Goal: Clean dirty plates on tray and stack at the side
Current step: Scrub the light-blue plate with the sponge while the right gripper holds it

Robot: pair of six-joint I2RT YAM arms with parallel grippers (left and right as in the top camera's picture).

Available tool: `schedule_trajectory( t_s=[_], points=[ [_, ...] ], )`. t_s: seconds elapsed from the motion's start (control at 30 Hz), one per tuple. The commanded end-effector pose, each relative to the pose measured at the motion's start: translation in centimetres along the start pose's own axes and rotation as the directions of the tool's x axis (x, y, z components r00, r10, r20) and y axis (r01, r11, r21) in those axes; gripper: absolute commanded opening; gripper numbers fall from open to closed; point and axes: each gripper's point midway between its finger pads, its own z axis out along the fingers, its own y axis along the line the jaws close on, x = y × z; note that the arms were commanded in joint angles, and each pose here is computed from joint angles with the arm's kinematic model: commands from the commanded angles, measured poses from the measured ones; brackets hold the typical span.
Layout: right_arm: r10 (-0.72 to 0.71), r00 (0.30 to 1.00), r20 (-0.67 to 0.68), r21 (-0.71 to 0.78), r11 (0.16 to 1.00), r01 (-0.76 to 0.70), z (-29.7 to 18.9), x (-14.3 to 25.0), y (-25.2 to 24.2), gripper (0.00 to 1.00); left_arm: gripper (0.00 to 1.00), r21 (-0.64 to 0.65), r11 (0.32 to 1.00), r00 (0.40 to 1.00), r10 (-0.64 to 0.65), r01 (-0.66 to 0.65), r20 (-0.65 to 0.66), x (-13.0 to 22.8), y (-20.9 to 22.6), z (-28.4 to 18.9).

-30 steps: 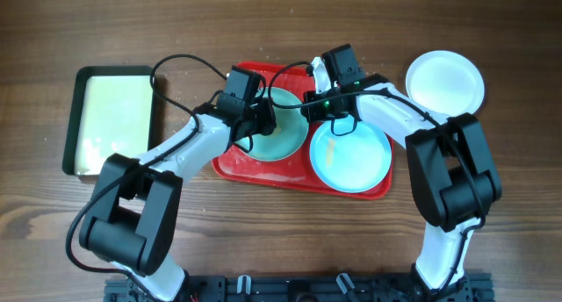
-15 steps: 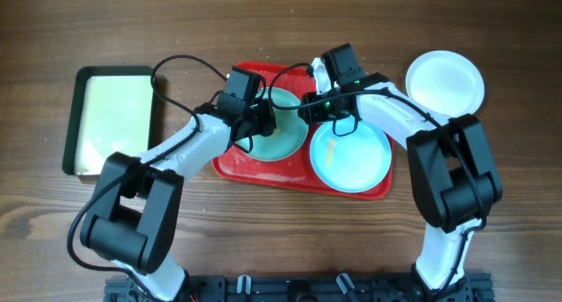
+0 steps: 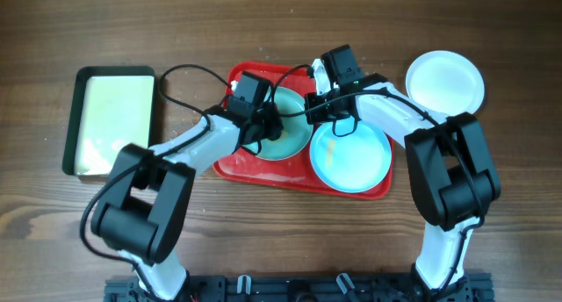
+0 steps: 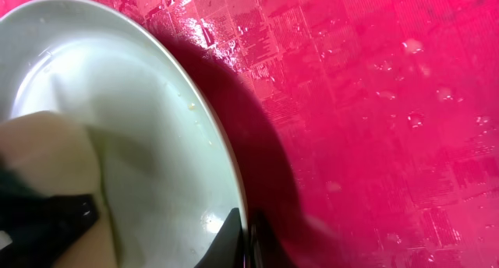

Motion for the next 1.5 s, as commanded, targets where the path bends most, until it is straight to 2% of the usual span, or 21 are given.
schedule_trajectory(
  t_s=[0.0,0.1,0.2,0.27,0.33,0.4,0.5,0.57,0.63,0.73,0.83,0.87,0.9,0.93,1.0,1.1,1.17,1.23,1.3,1.4,1.47],
  points=[
    [0.016,0.999,-0.032,0.02,1.0,-0.015,1.0,1.0,-0.6,0.04,0.04,-0.064,0.997,0.999,-0.044,0.042,-0.029,0.8,1.8,1.8],
    [0.017,0.999,-0.034,0.02,1.0,-0.016,1.0,1.1,-0.6,0.04,0.04,-0.224,0.973,0.998,-0.058,0.057,0.001,0.3,5.7,1.2],
    [0.016,0.999,-0.034,0.021,1.0,-0.015,1.0,1.1,-0.6,0.04,0.04,-0.449,0.887,0.994,-0.09,0.11,0.065,-0.8,11.9,-0.8],
    [0.016,0.999,-0.035,0.021,1.0,-0.015,1.0,1.1,-0.6,0.04,0.04,-0.516,0.846,0.99,-0.103,0.138,0.097,-1.6,14.1,-1.9],
    [0.016,0.999,-0.034,0.021,1.0,-0.015,1.0,1.1,-0.6,0.04,0.04,-0.518,0.848,0.993,-0.071,0.112,0.099,-2.7,14.7,-2.6],
    [0.015,0.999,-0.034,0.021,1.0,-0.015,1.0,1.1,-0.6,0.04,0.04,-0.489,0.868,0.992,-0.026,0.086,0.127,-4.4,13.4,-3.6],
    [0.016,0.999,-0.034,0.02,1.0,-0.016,1.0,1.1,-0.6,0.04,0.04,-0.299,0.951,0.985,-0.031,0.082,0.172,-6.8,8.2,-4.9],
    [0.017,0.999,-0.035,0.021,1.0,-0.016,1.0,1.1,-0.6,0.04,0.04,-0.081,0.995,0.994,-0.047,0.055,0.098,-6.1,4.0,-4.5],
    [0.017,0.999,-0.037,0.021,1.0,-0.016,1.0,1.2,-0.6,0.04,0.04,0.054,0.998,0.999,-0.045,0.044,0.015,-4.9,1.5,-4.1],
    [0.017,0.999,-0.037,0.021,1.0,-0.016,1.0,1.1,-0.6,0.04,0.07,0.064,0.998,0.999,-0.02,0.023,-0.051,-2.9,0.7,-2.6],
    [0.018,0.999,-0.039,0.021,1.0,-0.017,1.0,1.2,-0.7,0.04,0.23,0.059,0.998,0.996,0.014,-0.009,-0.083,-1.3,-0.2,-1.8],
    [0.019,0.999,-0.04,0.022,1.0,-0.018,1.0,1.2,-0.7,0.04,0.47,0.05,0.999,0.997,0.024,-0.02,-0.079,-1.1,-0.3,-1.7],
    [0.019,0.999,-0.042,0.022,1.0,-0.018,1.0,1.3,-0.7,0.04,0.59,0.033,0.999,0.997,0.028,-0.026,-0.067,-1.2,-0.1,-1.7],
    [0.019,0.999,-0.044,0.022,1.0,-0.018,1.0,1.3,-0.7,0.04,0.59,0.024,0.999,0.998,0.027,-0.026,-0.06,-1.4,0.0,-1.7],
    [0.019,0.999,-0.045,0.023,1.0,-0.018,1.0,1.3,-0.7,0.04,0.5,-0.004,1.0,0.999,0.019,-0.019,-0.037,-2.0,0.8,-1.7],
    [0.019,0.999,-0.045,0.023,1.0,-0.018,1.0,1.4,-0.7,0.04,0.41,-0.009,1.0,0.999,0.012,-0.013,-0.029,-2.3,1.0,-1.7],
    [0.019,0.999,-0.044,0.023,1.0,-0.018,1.0,1.3,-0.7,0.04,0.25,-0.033,0.999,1.0,0.013,-0.013,-0.012,-2.6,1.4,-1.8],
    [0.019,0.999,-0.045,0.023,1.0,-0.018,1.0,1.3,-0.7,0.04,0.18,-0.041,0.999,1.0,0.013,-0.014,-0.006,-2.7,1.6,-1.8],
    [0.019,0.999,-0.045,0.023,1.0,-0.018,1.0,1.3,-0.7,0.04,0.04,-0.043,0.999,1.0,0.012,-0.013,-0.009,-2.6,1.6,-1.8],
    [0.019,0.999,-0.045,0.023,1.0,-0.018,1.0,1.3,-0.7,0.04,0.04,-0.07,0.997,0.999,0.006,-0.008,-0.034,-1.9,2.5,-1.1],
    [0.019,0.999,-0.048,0.024,1.0,-0.018,1.0,1.4,-0.7,0.04,0.04,-0.228,0.974,1.0,-0.002,-0.004,-0.026,-1.5,6.0,0.0]
  ],
)
